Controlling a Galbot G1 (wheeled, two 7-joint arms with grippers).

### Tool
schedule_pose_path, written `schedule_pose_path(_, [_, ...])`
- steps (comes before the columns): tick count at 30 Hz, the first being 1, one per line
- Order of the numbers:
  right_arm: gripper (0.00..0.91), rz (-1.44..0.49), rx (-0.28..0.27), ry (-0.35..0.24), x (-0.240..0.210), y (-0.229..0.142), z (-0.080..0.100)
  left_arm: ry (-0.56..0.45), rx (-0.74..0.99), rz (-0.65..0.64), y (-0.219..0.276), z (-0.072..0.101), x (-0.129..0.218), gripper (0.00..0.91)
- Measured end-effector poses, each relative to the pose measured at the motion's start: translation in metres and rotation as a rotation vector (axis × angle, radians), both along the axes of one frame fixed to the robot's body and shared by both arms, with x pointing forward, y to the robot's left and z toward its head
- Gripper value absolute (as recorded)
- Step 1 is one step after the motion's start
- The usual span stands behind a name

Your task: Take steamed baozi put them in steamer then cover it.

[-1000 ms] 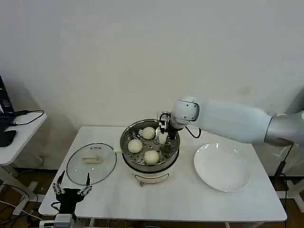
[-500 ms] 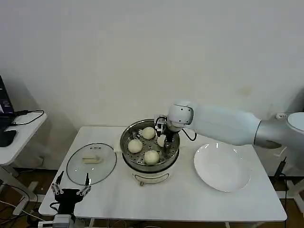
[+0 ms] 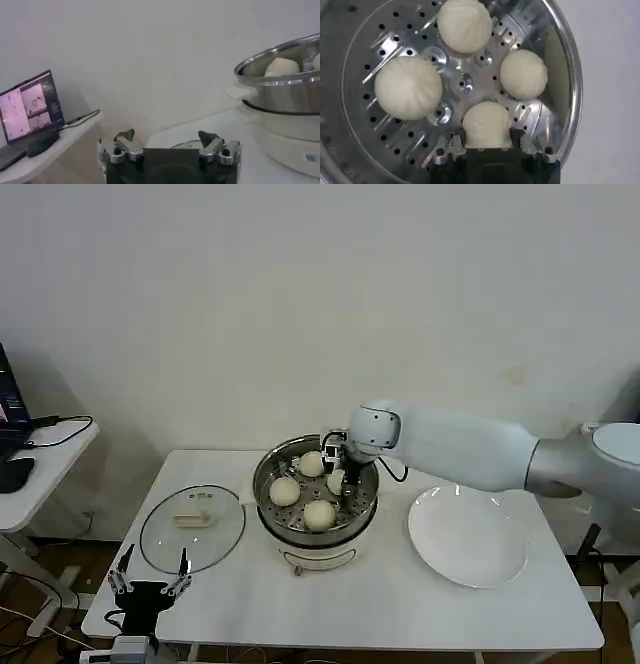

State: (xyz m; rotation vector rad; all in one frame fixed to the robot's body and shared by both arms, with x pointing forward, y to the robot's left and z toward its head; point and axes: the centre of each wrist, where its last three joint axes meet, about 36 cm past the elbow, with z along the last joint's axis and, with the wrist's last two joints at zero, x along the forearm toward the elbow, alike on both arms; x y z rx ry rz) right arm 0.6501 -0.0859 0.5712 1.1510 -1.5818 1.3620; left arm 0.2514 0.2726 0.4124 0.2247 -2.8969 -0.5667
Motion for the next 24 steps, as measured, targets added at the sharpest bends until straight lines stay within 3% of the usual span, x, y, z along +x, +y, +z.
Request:
schedule_pose_path(7, [0.907, 0.001, 0.006, -0.013, 0.0, -0.002, 0.007, -0.001, -0.001, 0.001, 0.0, 0.0, 0.0, 0.907])
schedule_pose_path(14, [0.907, 0.008, 0.016, -0.064, -0.004, -0.007, 0.029, 0.002, -0.009, 0.002, 0.0, -0.001, 0.002, 0.907])
schedule_pose_path(19, [0.907, 0.005, 0.049, -0.13, -0.015, -0.02, 0.046, 0.004, -0.018, 0.001, 0.0, -0.002, 0.005, 0.907])
schedule_pose_path(24, [0.907, -0.017, 0.126, -0.241, -0.036, -0.04, 0.057, 0.009, -0.026, 0.0, -0.002, -0.004, 0.005, 0.907])
